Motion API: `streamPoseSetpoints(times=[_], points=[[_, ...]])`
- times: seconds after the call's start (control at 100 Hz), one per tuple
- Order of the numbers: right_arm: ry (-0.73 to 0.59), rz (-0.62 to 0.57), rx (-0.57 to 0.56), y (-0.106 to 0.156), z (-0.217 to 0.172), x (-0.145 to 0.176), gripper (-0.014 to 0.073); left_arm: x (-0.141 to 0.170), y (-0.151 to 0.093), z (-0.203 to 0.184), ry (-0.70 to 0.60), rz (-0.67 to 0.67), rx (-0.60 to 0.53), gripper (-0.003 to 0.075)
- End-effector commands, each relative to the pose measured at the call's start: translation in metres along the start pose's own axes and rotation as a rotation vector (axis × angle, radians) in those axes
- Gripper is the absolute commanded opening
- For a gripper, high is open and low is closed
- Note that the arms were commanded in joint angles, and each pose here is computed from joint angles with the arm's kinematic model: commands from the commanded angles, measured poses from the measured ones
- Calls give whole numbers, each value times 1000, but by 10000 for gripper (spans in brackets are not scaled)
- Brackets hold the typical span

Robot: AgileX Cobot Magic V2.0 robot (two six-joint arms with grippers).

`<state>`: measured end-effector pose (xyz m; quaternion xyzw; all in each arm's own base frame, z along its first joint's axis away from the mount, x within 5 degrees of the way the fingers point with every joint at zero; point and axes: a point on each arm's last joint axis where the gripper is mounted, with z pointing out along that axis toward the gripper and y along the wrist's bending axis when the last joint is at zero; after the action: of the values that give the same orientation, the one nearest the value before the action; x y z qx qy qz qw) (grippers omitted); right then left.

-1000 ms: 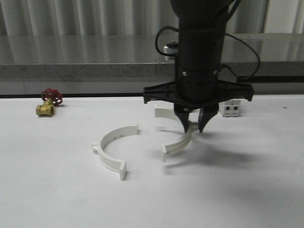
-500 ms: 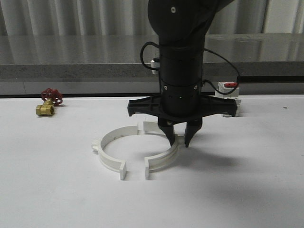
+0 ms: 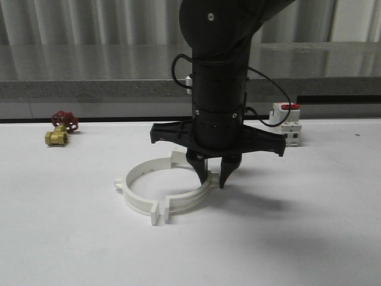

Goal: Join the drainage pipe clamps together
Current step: 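Carry the clamp half to the placed half and join their tabbed ends, then open the right gripper and raise it away from the ring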

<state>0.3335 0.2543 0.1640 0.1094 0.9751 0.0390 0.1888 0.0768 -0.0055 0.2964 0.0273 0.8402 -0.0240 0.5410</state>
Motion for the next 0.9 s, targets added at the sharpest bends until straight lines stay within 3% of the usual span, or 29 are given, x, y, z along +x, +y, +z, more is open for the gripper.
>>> streamPoseSetpoints(times=[0.0, 0.55, 0.89], points=[[-68, 19, -79, 7, -28, -14, 30, -14, -1, -3, -93, -5, 12, -21], [-26, 68, -101, 9, -27, -10, 38, -14, -1, -3, -93, -5, 12, -21], [-25, 64, -99, 9, -27, -10, 403, -14, -1, -3, -93, -5, 12, -21]])
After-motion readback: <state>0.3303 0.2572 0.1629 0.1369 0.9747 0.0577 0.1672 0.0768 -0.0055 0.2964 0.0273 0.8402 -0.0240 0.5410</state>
